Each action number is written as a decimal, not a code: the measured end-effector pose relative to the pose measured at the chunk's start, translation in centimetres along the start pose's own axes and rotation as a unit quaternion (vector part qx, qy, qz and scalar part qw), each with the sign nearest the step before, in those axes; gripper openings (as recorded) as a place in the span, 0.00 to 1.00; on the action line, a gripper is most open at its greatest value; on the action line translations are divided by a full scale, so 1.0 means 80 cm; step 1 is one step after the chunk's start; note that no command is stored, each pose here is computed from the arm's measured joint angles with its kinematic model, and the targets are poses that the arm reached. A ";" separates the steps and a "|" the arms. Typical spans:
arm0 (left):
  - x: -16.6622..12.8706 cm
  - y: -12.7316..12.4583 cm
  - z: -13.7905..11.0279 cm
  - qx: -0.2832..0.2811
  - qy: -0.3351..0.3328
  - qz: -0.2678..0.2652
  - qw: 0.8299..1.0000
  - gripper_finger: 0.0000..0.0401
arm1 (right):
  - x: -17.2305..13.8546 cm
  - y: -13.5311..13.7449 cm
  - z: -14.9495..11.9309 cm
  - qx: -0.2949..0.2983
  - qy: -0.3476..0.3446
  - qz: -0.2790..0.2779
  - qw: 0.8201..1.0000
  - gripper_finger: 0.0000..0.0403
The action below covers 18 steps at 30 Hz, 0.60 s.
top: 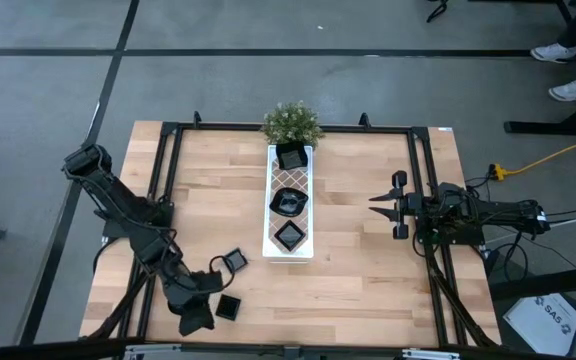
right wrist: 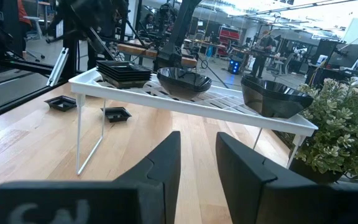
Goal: Pick & Place Mini shaped plates
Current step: Stack the leaf shape plate on top of the leaf shape plate on the shelf
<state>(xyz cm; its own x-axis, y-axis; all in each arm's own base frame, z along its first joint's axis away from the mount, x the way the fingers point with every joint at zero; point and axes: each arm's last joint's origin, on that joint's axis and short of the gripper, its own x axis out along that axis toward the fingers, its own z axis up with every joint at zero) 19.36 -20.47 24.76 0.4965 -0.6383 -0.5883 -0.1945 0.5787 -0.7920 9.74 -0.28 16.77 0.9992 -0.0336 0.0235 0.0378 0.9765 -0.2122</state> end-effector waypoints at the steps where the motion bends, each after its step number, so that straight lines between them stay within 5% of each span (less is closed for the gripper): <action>1: 0.000 0.003 -0.001 -0.021 0.005 0.012 1.000 0.19 | 0.000 0.000 0.000 0.000 0.000 0.000 1.000 0.25; 9: -0.007 0.038 -0.012 -0.172 0.020 0.168 0.971 0.19 | 0.000 0.000 0.000 0.000 0.000 0.000 1.000 0.25; 18: -0.007 0.041 -0.012 -0.251 0.004 0.178 0.951 0.19 | 0.000 0.000 0.000 0.000 0.000 0.000 1.000 0.25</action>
<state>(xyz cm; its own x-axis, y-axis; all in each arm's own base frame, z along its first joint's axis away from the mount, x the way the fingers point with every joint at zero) 17.63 -18.70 22.37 0.3170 -0.4519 -0.8338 -0.7305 0.4444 -0.5186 9.74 -0.28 16.76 0.9992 -0.0336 0.0232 0.0377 0.9765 -0.2122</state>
